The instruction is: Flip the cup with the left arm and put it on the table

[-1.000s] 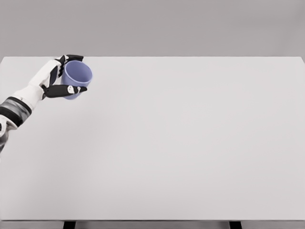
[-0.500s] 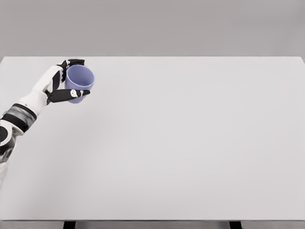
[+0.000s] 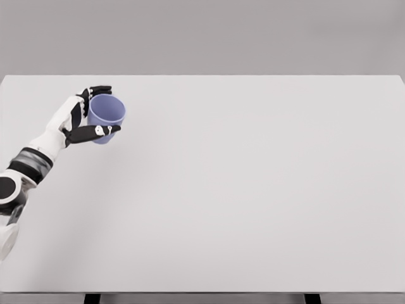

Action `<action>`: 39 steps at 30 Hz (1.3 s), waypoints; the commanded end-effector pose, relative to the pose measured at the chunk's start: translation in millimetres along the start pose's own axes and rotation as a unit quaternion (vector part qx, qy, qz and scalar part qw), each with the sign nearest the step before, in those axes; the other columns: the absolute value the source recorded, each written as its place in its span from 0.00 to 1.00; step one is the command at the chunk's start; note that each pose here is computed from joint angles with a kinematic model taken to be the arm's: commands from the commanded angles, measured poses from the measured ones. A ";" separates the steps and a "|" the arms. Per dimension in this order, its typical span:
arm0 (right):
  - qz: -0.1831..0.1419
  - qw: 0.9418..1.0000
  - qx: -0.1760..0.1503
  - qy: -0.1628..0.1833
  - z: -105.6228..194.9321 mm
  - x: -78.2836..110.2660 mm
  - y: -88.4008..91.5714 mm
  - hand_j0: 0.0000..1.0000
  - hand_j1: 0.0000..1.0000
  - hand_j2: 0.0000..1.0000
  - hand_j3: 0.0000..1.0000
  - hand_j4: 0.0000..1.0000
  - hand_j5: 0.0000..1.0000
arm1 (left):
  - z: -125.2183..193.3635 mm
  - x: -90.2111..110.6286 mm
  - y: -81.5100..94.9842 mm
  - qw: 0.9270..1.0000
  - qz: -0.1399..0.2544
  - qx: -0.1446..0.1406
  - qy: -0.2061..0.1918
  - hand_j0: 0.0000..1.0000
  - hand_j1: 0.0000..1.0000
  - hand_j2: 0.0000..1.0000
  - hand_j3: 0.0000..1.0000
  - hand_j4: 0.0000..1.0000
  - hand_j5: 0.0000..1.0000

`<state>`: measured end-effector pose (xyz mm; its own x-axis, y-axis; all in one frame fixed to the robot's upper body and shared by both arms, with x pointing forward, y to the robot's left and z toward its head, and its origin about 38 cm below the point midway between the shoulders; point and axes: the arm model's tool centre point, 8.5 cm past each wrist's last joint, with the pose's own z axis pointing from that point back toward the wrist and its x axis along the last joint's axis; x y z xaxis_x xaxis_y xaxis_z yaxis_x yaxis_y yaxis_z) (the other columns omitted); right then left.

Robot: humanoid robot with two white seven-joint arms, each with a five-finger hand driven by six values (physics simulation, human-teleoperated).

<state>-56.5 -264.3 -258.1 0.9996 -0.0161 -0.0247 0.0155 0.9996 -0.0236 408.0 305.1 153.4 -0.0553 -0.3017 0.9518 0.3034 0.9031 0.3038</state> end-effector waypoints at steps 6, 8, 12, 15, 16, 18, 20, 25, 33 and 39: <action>0.000 1.000 0.000 0.000 0.0 0.0 0.0 1.00 1.00 1.00 1.00 1.00 1.00 | -3.3 -7.5 -1.6 1.000 0.022 0.011 0.003 0.80 0.80 0.80 0.80 0.80 0.80; 0.000 1.000 0.000 0.000 0.0 0.0 0.0 1.00 1.00 1.00 1.00 1.00 1.00 | -3.6 -7.9 -1.9 1.000 0.024 0.012 0.003 0.80 0.80 0.80 0.80 0.80 0.80; 0.000 1.000 0.000 0.000 0.0 0.0 0.0 1.00 1.00 1.00 1.00 1.00 1.00 | -4.5 -9.7 -1.4 0.999 0.031 0.018 0.003 0.80 0.80 0.80 0.80 0.80 0.80; 0.000 1.000 0.000 0.000 0.0 0.0 0.0 1.00 1.00 1.00 1.00 1.00 1.00 | -4.8 -10.7 -3.4 0.999 0.034 0.018 0.003 0.80 0.80 0.80 0.80 0.80 0.80; 0.000 1.000 0.000 0.000 0.0 0.0 0.0 1.00 1.00 1.00 1.00 1.00 1.00 | -4.8 -10.2 -3.3 0.999 0.034 0.018 0.001 0.80 0.80 0.80 0.80 0.80 0.80; 0.001 1.000 0.000 0.000 0.0 0.0 0.0 1.00 1.00 1.00 1.00 1.00 1.00 | -4.8 -10.1 -3.3 0.999 0.033 0.018 0.000 0.80 0.80 0.80 0.80 0.80 0.80; 0.001 1.000 0.000 0.000 0.0 0.0 0.0 1.00 1.00 1.00 1.00 1.00 1.00 | -4.5 -10.6 -3.6 0.999 0.033 0.018 0.001 0.80 0.80 0.80 0.80 0.80 0.80; 0.000 1.000 0.000 0.000 0.0 0.0 0.0 1.00 1.00 1.00 1.00 1.00 1.00 | -3.5 -12.9 -5.8 0.999 0.036 0.018 0.000 0.80 0.80 0.80 0.80 0.80 0.80; 0.000 1.000 0.000 0.001 0.0 -0.2 0.0 1.00 1.00 1.00 1.00 1.00 1.00 | -2.4 -14.6 -7.4 0.999 0.038 0.017 0.002 0.84 0.84 0.84 0.84 0.84 0.84; 0.000 1.000 0.000 0.000 0.0 0.0 0.0 1.00 1.00 1.00 1.00 1.00 1.00 | 0.4 -18.0 -6.5 0.999 0.045 0.025 0.004 0.84 0.84 0.84 0.84 0.84 0.84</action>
<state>-56.5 -264.3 -258.1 0.9996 -0.0160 -0.0247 0.0154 0.9996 -0.0236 405.9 303.1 132.2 -0.0175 -0.2253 0.9741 0.2656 0.9382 0.2217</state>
